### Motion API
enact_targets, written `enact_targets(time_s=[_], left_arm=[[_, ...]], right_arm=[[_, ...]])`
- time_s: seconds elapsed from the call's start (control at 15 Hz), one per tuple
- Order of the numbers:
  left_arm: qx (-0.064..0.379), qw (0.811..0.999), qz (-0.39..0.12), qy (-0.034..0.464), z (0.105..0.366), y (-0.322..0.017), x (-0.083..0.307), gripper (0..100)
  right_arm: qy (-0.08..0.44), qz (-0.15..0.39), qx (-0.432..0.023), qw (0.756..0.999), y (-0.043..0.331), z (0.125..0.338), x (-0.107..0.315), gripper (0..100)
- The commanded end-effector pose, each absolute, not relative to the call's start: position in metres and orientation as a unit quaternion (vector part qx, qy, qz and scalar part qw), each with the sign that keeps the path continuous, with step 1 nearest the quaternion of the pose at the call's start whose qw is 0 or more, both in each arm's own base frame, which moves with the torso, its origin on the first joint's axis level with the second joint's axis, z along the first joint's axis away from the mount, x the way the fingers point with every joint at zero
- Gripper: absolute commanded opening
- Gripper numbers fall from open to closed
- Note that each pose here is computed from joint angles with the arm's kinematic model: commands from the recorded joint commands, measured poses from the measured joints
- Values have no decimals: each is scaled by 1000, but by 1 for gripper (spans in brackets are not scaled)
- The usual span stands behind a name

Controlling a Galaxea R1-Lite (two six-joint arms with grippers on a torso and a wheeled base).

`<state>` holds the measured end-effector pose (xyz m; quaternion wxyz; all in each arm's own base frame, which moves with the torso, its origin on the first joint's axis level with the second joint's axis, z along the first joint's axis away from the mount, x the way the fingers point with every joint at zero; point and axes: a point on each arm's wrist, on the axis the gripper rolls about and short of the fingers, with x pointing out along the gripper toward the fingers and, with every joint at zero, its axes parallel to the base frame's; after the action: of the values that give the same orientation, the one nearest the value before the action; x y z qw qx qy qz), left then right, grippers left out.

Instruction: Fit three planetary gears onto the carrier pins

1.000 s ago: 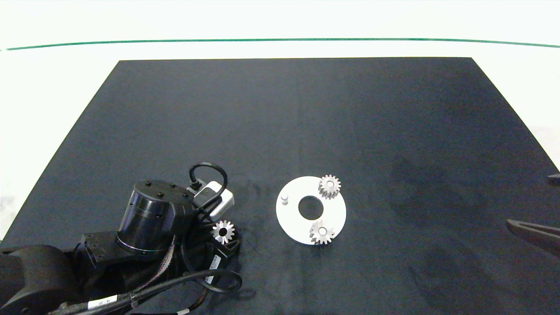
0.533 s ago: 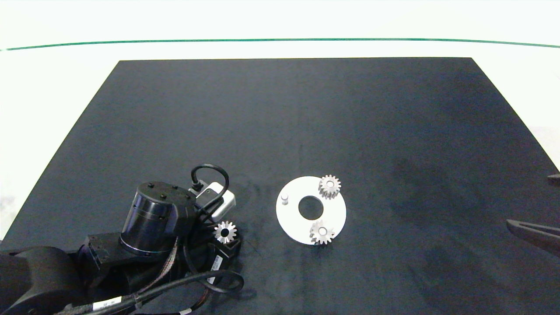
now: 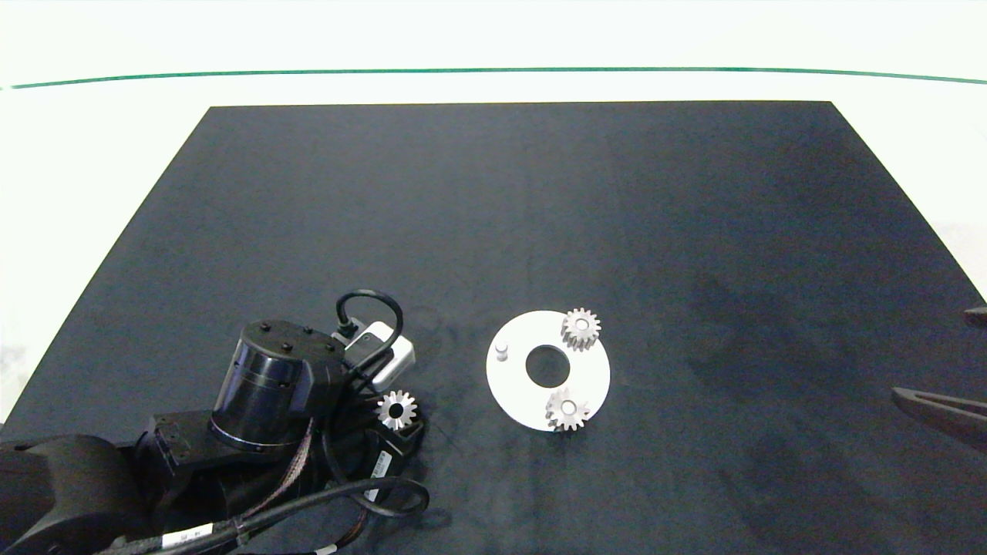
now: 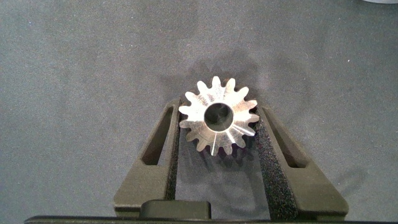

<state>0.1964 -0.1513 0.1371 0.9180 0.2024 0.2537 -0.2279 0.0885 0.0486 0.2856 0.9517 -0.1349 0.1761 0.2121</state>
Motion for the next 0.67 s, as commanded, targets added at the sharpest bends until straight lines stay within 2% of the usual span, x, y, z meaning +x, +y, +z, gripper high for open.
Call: enact_targets(time_s=[0.07,0.4,0.67], left_arm=[[204,918,-227,255,136,-151,196,12],[202,919,-227,249,139,-150,194,1],[199,921,-229,243,142,-153,197,0]], right_arm=[[177,213,-136,951,49,285,88,100],[182,218,-138,949,52,280,93,100],[180,218,-137,949,51,280,93,100]])
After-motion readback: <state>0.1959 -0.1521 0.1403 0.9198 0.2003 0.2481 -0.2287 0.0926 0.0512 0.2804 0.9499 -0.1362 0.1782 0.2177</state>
